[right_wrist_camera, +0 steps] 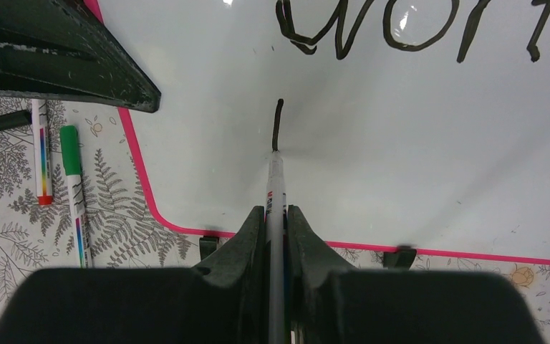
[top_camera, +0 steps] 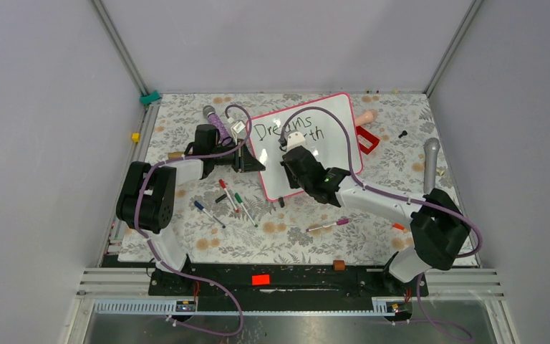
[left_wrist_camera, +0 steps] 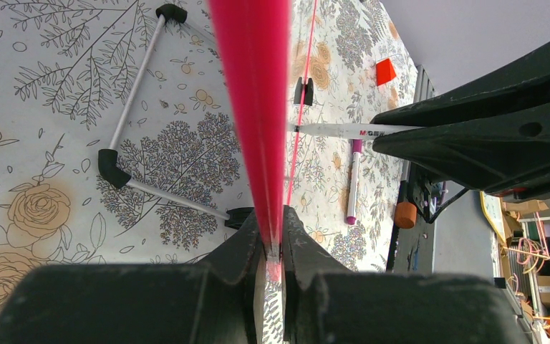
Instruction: Write a sentence on the whiteboard
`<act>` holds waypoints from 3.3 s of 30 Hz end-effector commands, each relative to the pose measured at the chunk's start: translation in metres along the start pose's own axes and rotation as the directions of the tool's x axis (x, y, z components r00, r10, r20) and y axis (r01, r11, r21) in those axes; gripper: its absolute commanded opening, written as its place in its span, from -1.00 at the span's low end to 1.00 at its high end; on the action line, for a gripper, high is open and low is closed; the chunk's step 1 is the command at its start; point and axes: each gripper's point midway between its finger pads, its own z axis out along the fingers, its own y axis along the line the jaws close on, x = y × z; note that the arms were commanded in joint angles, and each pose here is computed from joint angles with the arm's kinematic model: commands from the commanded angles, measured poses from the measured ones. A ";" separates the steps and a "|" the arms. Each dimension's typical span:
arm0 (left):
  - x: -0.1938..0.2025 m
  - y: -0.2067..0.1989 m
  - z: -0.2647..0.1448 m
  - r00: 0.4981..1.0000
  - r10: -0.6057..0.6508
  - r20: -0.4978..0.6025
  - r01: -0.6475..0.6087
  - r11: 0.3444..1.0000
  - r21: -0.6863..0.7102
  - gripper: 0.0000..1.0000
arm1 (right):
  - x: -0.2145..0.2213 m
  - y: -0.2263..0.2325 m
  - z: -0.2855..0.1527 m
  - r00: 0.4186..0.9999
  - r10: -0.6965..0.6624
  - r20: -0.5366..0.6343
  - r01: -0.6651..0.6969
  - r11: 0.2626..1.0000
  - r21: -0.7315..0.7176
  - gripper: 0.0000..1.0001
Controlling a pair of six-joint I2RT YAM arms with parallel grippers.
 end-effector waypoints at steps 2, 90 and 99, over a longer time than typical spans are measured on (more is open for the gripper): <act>0.019 0.047 0.003 1.000 -0.024 -0.019 0.020 0.978 -0.209 -1.00 | 0.005 -0.006 -0.008 1.000 0.008 -0.005 -0.007 1.000 0.031 -1.00; 0.019 0.046 0.003 0.999 -0.032 -0.027 0.026 0.979 -0.204 -1.00 | -0.025 0.010 -0.001 0.997 -0.075 -0.019 0.075 0.997 -0.020 -1.00; 0.019 0.046 0.003 0.999 -0.031 -0.027 0.025 0.979 -0.201 -1.00 | -0.044 -0.002 -0.022 0.997 -0.022 0.074 0.022 1.000 0.007 -1.00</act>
